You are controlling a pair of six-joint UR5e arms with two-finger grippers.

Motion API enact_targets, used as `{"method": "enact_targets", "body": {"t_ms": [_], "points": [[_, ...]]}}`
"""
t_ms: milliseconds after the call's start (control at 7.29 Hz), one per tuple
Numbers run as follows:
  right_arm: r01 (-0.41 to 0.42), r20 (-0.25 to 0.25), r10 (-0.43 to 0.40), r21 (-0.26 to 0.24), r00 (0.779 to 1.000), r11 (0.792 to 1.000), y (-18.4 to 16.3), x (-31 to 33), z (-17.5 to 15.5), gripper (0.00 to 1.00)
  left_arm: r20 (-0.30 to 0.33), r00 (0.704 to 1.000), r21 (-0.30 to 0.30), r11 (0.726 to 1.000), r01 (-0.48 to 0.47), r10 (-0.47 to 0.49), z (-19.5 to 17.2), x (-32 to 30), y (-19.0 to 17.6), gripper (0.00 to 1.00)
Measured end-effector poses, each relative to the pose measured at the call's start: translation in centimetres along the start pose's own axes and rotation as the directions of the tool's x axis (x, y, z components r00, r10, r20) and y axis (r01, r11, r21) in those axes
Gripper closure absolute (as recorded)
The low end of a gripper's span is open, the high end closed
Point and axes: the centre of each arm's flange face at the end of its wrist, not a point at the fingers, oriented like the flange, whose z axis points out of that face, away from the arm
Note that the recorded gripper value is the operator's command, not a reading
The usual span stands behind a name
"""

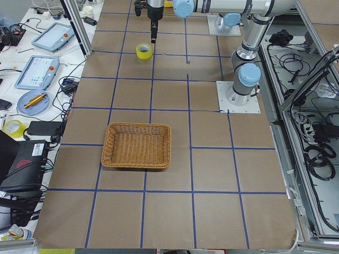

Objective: Transfer tape with both arms
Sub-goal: 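Reach the left gripper to the tape roll and grasp it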

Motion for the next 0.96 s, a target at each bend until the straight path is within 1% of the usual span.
{"method": "enact_targets", "body": {"t_ms": [137, 274, 411, 548, 685, 823, 960], "points": [[-0.007, 0.034, 0.007, 0.013, 0.999, 1.0, 0.0, -0.6, -0.3, 0.0, -0.064, 0.997, 0.009, 0.999, 0.042, -0.041, 2.2, 1.1, -1.6, 0.0], [0.007, 0.057, -0.008, 0.021, 0.998, 1.0, 0.2, -0.9, -0.6, 0.0, -0.127, 0.99, 0.002, 0.998, 0.066, -0.065, 5.1, 3.3, -3.0, 0.0], [0.052, 0.066, -0.054, 0.029, 0.996, 0.998, 0.4, -1.0, -0.9, 0.0, -0.16, 0.984, 0.0, 0.997, 0.075, -0.074, 8.1, 6.2, -3.9, 0.0], [0.112, 0.067, -0.114, 0.034, 0.991, 0.993, 0.7, -1.0, -1.1, 0.0, -0.18, 0.98, 0.006, 0.997, 0.083, -0.08, 11.6, 9.2, -4.7, 0.0], [0.149, 0.066, -0.151, 0.039, 0.986, 0.988, 0.9, -0.9, -1.3, 0.0, -0.192, 0.978, 0.016, 0.997, 0.081, -0.077, 15.4, 11.6, -5.5, 0.0], [0.164, 0.065, -0.166, 0.042, 0.984, 0.986, 1.1, -0.9, -1.5, 0.0, -0.182, 0.981, 0.02, 0.997, 0.074, -0.069, 19.4, 14.0, -5.8, 0.0], [0.168, 0.06, -0.171, 0.04, 0.983, 0.985, 1.2, -0.9, -1.4, 0.0, -0.148, 0.987, 0.02, 0.998, 0.061, -0.058, 23.0, 15.7, -5.7, 0.02]]}}
